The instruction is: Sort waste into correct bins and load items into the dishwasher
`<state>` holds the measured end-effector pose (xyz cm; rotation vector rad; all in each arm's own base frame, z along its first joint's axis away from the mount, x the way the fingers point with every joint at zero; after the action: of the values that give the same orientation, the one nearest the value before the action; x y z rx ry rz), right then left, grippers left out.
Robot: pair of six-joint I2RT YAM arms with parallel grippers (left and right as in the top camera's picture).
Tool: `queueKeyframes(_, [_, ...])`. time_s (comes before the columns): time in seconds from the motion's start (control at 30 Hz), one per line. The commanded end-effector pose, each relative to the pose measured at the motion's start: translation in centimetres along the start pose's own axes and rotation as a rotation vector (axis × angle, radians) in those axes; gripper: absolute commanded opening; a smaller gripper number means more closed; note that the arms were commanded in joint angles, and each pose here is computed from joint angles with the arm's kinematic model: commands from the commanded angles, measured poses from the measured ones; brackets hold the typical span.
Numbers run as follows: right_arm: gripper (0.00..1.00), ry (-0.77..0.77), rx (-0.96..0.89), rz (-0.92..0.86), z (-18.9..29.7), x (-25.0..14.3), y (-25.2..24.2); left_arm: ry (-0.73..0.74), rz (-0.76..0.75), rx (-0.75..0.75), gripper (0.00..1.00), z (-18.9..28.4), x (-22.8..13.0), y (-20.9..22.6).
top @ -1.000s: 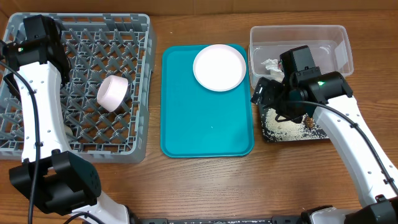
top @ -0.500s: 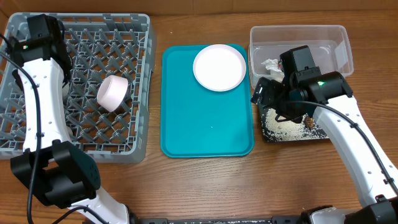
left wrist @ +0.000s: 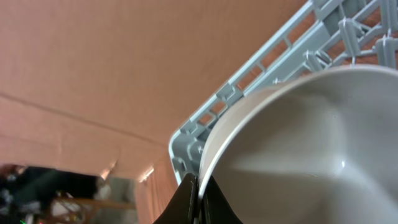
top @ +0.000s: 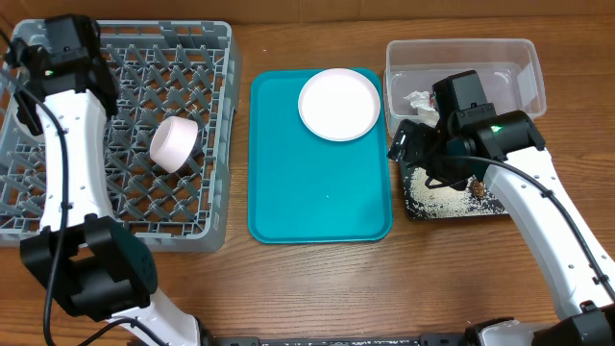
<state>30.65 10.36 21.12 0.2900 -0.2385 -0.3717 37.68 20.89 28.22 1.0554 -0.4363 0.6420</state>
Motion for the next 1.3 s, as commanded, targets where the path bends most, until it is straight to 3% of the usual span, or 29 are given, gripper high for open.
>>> queueKeyframes(0.0, [1.0, -0.014, 0.014, 0.006, 0.5, 0.0, 0.2, -0.025, -0.182, 0.1, 0.04, 0.2, -0.7, -0.8])
queueKeyframes(0.33, [1.0, -0.013, 0.013, 0.006, 0.5, 0.0, 0.2, -0.069, -0.394, 0.12, 0.04, -1.1, -3.1, -4.8])
queueKeyframes(0.9, [1.0, -0.013, 0.013, 0.006, 0.5, 0.0, 0.2, -0.135, -0.489, 0.07, 0.04, -0.3, -4.8, -8.2])
queueKeyframes(1.27, [1.0, -0.013, 0.013, 0.006, 0.5, 0.0, 0.2, -0.179, -0.55, 0.099, 0.04, -0.4, -3.0, -7.9])
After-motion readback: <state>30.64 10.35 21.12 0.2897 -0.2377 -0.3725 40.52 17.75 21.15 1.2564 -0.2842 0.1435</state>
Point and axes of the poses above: each gripper's point midway between its finger pads, its own z axis back along the fingers, its own y axis along the line the jaws close on, x = y × z, the point moved 5 cm from there along z, back along the fingers
